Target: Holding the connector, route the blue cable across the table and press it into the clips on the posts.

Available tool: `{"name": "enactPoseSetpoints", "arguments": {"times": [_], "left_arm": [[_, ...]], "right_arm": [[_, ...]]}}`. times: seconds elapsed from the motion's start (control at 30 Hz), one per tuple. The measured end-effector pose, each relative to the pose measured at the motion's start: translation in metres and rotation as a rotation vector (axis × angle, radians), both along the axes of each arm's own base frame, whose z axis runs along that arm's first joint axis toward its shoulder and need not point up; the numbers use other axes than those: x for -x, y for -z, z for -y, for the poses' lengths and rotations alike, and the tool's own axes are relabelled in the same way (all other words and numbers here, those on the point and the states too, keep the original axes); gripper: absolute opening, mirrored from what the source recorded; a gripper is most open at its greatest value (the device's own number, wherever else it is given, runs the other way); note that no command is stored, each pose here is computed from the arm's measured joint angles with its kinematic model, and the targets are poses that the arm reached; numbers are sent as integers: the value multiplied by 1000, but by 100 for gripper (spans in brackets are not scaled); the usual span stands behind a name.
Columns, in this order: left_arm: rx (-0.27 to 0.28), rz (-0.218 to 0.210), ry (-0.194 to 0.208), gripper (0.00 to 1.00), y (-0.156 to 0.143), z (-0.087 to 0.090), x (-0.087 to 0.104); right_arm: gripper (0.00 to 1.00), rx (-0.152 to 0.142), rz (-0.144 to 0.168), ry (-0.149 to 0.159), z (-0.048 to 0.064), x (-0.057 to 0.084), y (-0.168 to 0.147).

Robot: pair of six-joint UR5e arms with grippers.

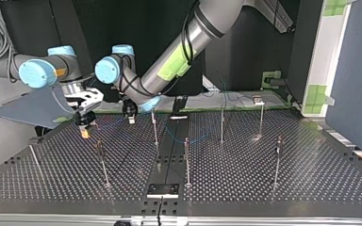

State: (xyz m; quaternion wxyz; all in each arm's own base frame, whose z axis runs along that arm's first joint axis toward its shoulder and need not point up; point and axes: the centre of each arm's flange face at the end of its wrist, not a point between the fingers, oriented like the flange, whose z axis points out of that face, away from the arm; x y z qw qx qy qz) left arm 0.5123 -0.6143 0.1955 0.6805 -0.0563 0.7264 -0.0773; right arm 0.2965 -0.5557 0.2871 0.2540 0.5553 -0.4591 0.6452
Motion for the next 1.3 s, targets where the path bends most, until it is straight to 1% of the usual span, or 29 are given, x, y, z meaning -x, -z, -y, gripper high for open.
{"name": "enactPoseSetpoints", "arguments": {"times": [0.07, 0.17, 0.3, 0.47, 0.7, 0.87, 1.07, 1.17, 1.3], "left_arm": [[1, -2, -9, 0, -6, -1, 2], [3, -3, -22, 0, -23, -3, 8], [12, 7, -42, 0, -49, -5, 17], [29, 26, -49, 0, -80, -8, 24], [52, 52, -59, 0, -126, -14, 34], [65, 67, -62, 0, -146, -17, 39], [64, 82, -59, 0, -156, -18, 39], [58, 95, -55, 0, -159, -20, 32], [54, 121, -40, 0, -162, -23, 20]], "right_arm": [[0, 10, 8, -14, -2, -1, -11], [0, 25, 13, -28, -6, -2, -29], [0, 40, 16, -33, -12, -1, -52], [0, 55, 24, -35, -22, 0, -74], [0, 68, 32, -39, -30, 0, -89], [0, 77, 36, -40, -33, 0, -97], [0, 89, 42, -39, -34, 2, -108], [0, 95, 48, -35, -31, 4, -112], [0, 106, 58, -34, -27, 6, -120]]}}
